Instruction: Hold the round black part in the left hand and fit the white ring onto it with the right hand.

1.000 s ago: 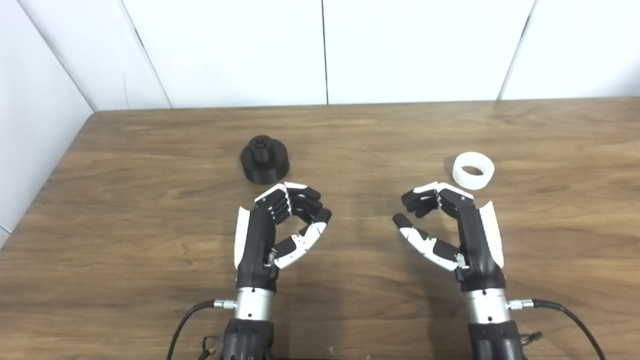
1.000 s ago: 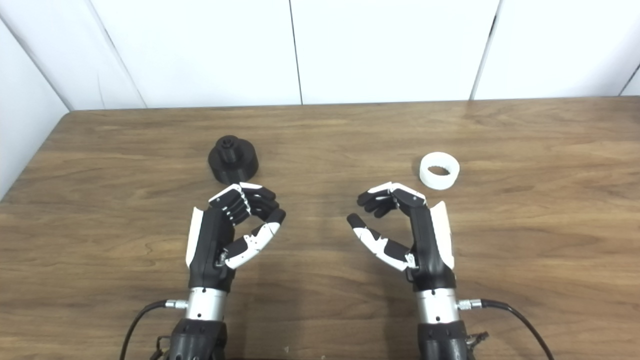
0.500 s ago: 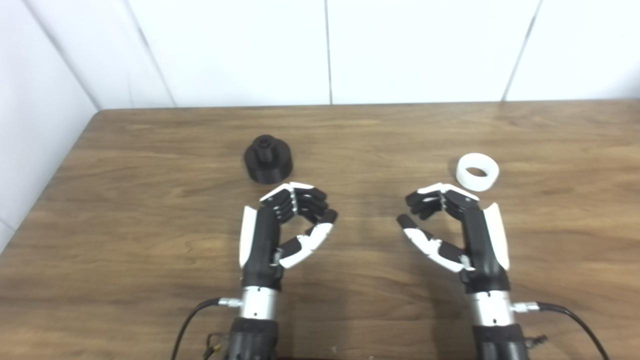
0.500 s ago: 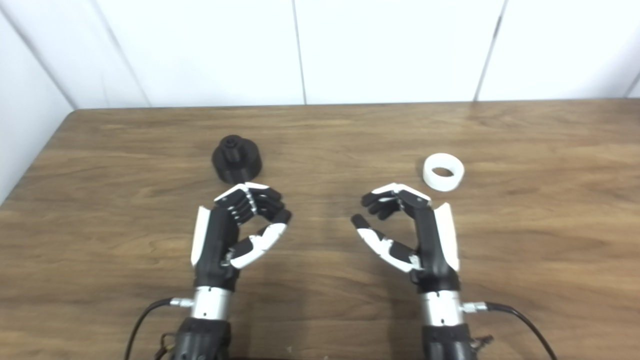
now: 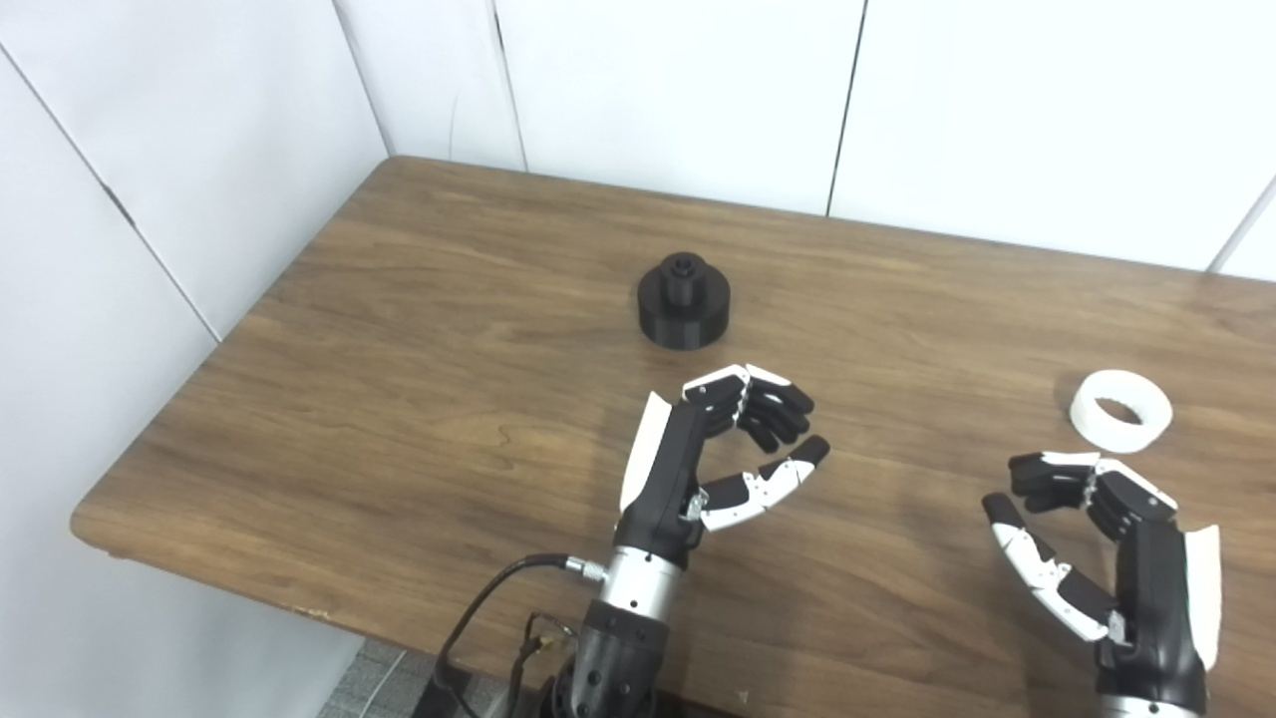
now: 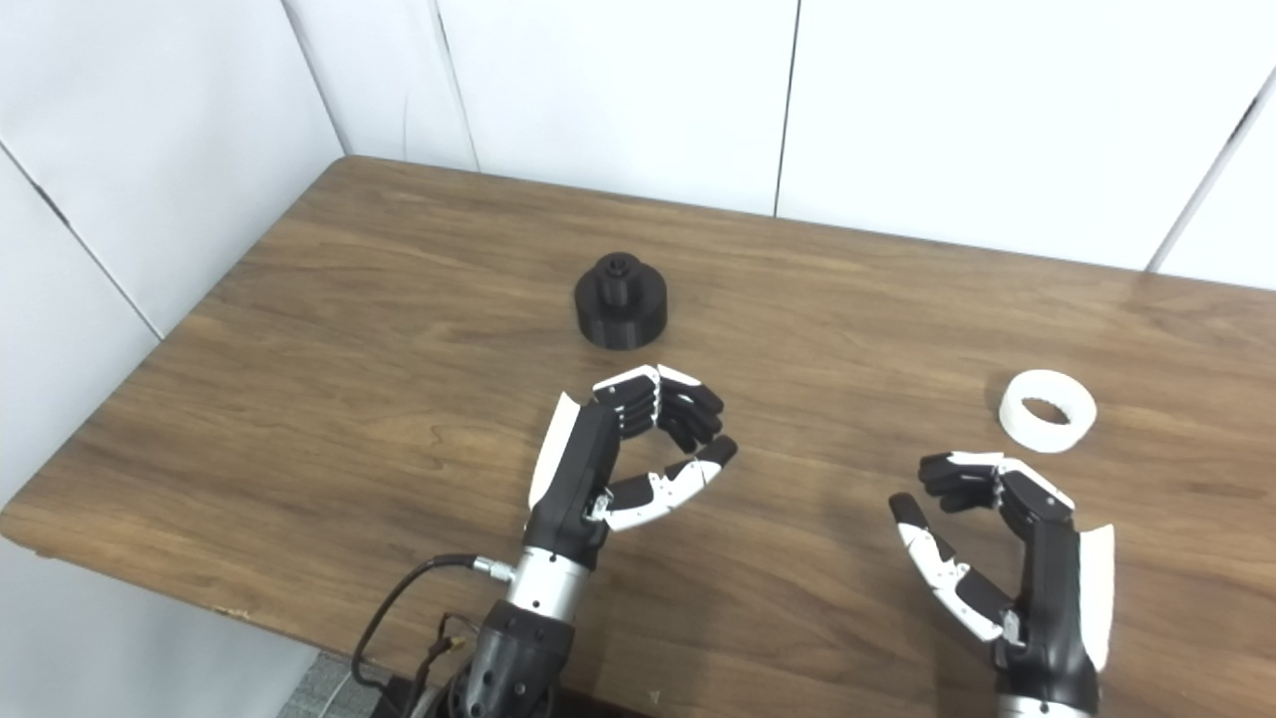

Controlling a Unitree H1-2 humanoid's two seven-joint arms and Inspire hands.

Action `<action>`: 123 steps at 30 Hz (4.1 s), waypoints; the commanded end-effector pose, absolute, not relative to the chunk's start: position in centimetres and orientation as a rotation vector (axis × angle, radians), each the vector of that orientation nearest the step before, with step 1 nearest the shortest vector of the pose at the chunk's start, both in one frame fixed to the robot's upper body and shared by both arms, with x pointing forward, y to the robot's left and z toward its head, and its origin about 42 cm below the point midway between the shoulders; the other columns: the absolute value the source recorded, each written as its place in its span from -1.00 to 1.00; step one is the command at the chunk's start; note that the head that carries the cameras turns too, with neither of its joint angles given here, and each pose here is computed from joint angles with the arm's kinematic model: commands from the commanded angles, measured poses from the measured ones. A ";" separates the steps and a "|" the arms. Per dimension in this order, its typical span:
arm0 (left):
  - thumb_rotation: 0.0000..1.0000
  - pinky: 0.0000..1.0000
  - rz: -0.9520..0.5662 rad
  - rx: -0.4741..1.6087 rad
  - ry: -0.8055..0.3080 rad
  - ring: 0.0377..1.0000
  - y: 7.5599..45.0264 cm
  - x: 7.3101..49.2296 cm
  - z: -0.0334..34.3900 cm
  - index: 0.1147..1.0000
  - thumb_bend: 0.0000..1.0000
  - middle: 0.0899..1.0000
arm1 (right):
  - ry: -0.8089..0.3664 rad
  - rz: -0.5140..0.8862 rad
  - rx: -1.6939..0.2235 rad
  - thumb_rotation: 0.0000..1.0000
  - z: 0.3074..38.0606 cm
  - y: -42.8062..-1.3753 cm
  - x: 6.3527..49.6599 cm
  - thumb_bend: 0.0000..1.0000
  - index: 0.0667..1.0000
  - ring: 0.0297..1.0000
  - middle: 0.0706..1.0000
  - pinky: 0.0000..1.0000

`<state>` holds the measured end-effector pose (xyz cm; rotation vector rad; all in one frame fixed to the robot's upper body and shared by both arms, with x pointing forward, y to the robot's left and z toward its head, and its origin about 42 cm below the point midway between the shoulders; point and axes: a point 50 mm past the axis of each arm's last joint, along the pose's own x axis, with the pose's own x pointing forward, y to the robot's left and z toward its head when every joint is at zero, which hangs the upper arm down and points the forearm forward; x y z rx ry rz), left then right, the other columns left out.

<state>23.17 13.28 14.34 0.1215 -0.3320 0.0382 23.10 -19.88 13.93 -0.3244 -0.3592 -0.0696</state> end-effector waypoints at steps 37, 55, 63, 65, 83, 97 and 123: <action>-0.49 0.19 -0.011 0.662 -0.272 0.48 23.2 28.8 22.2 0.45 0.50 0.56 | -0.376 -0.089 -0.243 -0.68 13.9 -18.8 21.8 0.00 -0.09 0.03 0.08 -0.07; -0.37 0.60 0.100 0.924 -0.235 0.79 26.9 35.0 22.5 0.67 0.65 0.79 | -0.376 -0.083 -0.244 -0.68 13.6 -18.7 21.9 0.00 -0.09 0.01 0.08 -0.08; -0.31 0.50 0.110 0.988 -0.191 0.78 27.6 37.3 21.9 0.72 0.73 0.81 | -0.380 -0.087 -0.250 -0.67 13.6 -18.6 21.9 0.00 -0.09 0.03 0.08 -0.06; -0.32 0.49 0.118 0.999 -0.188 0.78 27.6 38.2 21.6 0.71 0.75 0.80 | -0.381 -0.090 -0.249 -0.67 13.6 -18.6 21.9 0.00 -0.09 0.03 0.08 -0.07; 0.01 0.76 0.052 1.162 -0.061 1.00 26.2 42.5 19.7 0.75 1.00 1.00 | -0.384 -0.099 -0.253 -0.68 13.9 -18.4 21.6 -0.01 -0.09 0.05 0.08 -0.06; 0.04 0.74 -0.014 1.194 0.018 1.00 25.1 42.8 17.4 0.74 1.00 1.00 | -0.385 -0.105 -0.251 -0.68 13.9 -18.3 21.5 0.00 -0.09 0.04 0.07 -0.06; -0.50 0.75 0.070 1.077 -0.016 0.89 25.3 42.7 15.5 0.00 0.68 0.82 | -0.388 -0.107 -0.262 -0.68 14.1 -18.5 21.3 -0.01 -0.09 0.06 0.08 -0.04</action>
